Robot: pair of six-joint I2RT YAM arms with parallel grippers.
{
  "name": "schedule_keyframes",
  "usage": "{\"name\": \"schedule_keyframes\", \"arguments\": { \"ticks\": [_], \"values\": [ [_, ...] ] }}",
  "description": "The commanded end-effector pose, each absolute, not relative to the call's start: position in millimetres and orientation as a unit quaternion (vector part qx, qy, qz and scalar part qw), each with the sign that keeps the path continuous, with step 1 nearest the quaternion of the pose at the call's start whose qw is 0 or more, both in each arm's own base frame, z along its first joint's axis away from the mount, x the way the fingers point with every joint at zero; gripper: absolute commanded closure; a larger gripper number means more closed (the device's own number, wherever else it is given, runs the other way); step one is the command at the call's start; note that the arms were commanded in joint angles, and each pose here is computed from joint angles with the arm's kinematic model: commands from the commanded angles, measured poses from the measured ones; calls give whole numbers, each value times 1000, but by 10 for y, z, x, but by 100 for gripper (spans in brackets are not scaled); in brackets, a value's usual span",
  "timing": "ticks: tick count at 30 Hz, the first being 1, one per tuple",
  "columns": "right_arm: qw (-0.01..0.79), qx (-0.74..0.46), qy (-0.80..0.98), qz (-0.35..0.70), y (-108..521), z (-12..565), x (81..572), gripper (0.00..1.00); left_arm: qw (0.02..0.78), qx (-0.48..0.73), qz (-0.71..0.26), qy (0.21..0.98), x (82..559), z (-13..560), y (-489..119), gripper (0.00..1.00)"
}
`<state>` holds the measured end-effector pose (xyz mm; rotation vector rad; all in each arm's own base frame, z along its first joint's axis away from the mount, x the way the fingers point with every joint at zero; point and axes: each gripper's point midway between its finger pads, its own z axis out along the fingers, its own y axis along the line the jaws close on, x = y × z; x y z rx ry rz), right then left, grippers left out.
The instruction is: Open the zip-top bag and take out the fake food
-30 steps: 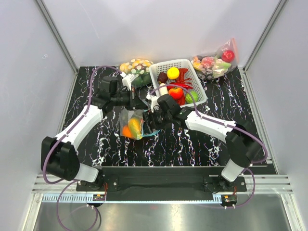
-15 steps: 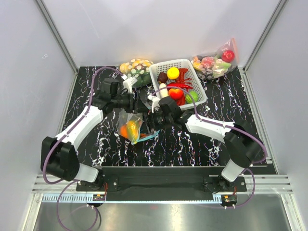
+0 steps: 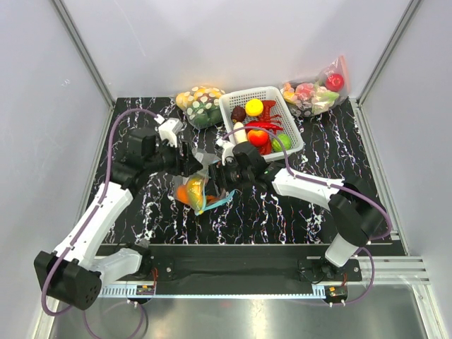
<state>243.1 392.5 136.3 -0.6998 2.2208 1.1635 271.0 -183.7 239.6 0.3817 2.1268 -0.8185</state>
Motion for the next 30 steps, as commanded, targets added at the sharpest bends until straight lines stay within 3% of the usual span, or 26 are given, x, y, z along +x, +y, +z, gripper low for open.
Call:
{"name": "schedule_keyframes", "arguments": {
  "ticks": [1,17,21,30],
  "values": [
    [284,-262,812,437,3994,1514,2465,20,385,124,-258,877,2723,2067,-1608,32],
    [282,-264,815,433,4005,1524,2484,20,310,76,-295,901,2630,1440,-1597,37],
    [279,-263,815,435,4020,1519,2491,20,308,74,-309,897,2613,1444,-1624,57],
    [261,-255,833,416,4011,1359,2515,20,292,73,-314,900,2557,1341,-1614,80]
  ]
}}
